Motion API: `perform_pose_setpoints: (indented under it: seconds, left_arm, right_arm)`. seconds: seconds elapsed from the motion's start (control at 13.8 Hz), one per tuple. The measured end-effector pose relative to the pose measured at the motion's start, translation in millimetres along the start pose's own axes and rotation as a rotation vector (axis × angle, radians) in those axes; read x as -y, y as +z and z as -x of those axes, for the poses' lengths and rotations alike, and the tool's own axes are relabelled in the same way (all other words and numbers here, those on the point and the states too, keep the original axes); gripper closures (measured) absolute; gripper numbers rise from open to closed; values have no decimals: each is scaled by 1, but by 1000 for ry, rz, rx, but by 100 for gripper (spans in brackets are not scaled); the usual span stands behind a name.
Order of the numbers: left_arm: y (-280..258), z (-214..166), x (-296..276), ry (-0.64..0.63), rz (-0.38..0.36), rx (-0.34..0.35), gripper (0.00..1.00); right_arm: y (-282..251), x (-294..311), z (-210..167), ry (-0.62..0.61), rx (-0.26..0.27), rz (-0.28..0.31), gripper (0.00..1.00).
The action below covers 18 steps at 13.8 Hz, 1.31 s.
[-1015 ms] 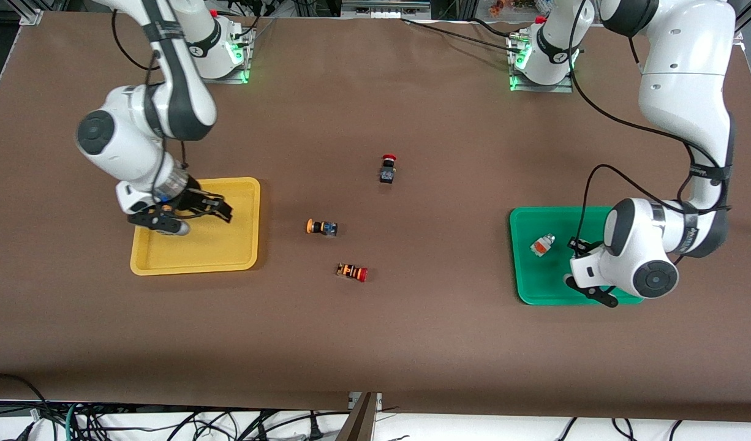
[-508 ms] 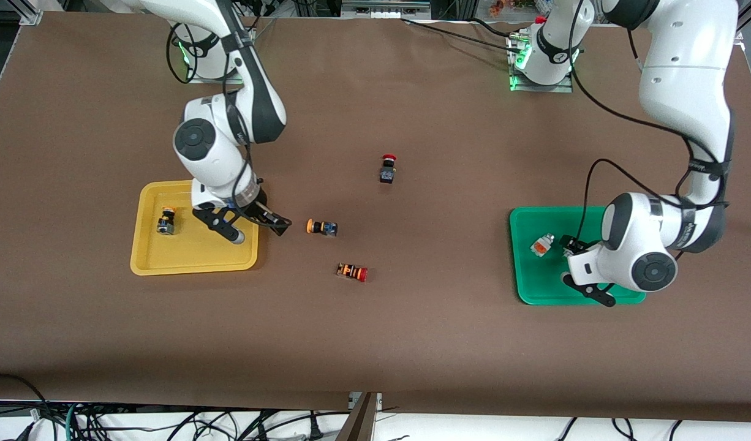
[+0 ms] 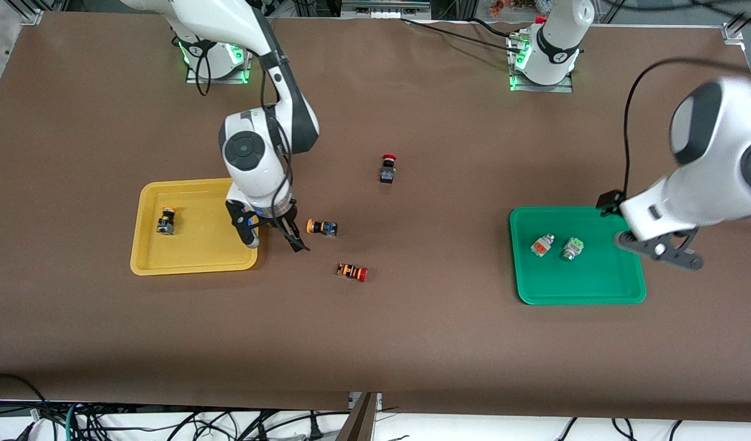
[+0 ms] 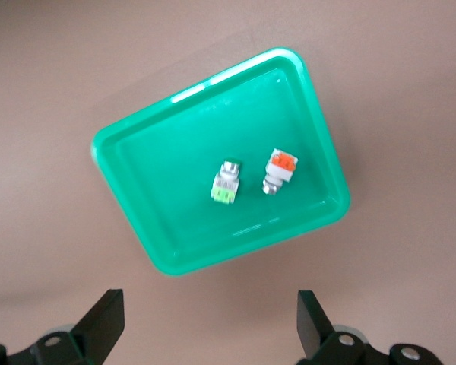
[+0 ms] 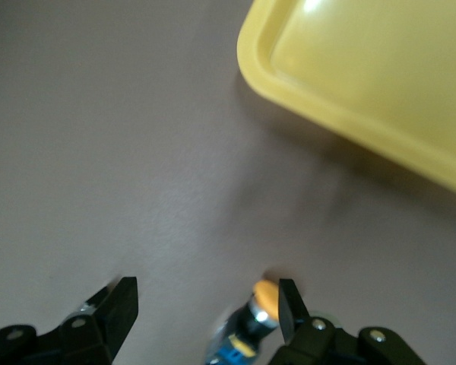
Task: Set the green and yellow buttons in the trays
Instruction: 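Release the green button with the left gripper while the right gripper reaches yellow button, then grasp the yellow mushroom button with the right gripper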
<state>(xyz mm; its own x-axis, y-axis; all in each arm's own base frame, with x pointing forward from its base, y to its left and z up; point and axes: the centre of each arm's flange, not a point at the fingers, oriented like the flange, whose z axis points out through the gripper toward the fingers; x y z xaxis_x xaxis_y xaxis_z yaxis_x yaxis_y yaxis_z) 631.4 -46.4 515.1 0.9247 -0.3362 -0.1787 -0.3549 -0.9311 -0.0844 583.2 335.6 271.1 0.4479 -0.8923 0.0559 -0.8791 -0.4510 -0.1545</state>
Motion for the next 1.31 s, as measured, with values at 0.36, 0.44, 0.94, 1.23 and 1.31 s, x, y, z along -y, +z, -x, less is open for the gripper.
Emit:
perform_pose_setpoints:
  seconds: [0.36, 0.44, 0.94, 1.23, 1.31]
  left_arm:
    - [-89, 89, 2, -122, 34, -71, 0]
    - [-98, 105, 5, -185, 44, -89, 0]
    - [-75, 125, -2, -248, 40, -140, 0]
    - [-74, 124, -7, -251, 28, -129, 0]
    - [-74, 124, -6, -254, 29, -128, 0]
  right_arm:
    - [19, 10, 36, 173, 17, -2, 17]
    - [22, 10, 35, 204, 33, 2, 17]
    - [50, 0, 36, 305, 51, 51, 15]
    - [72, -11, 54, 318, 63, 93, 11]
    - [78, -14, 57, 317, 62, 102, 10]
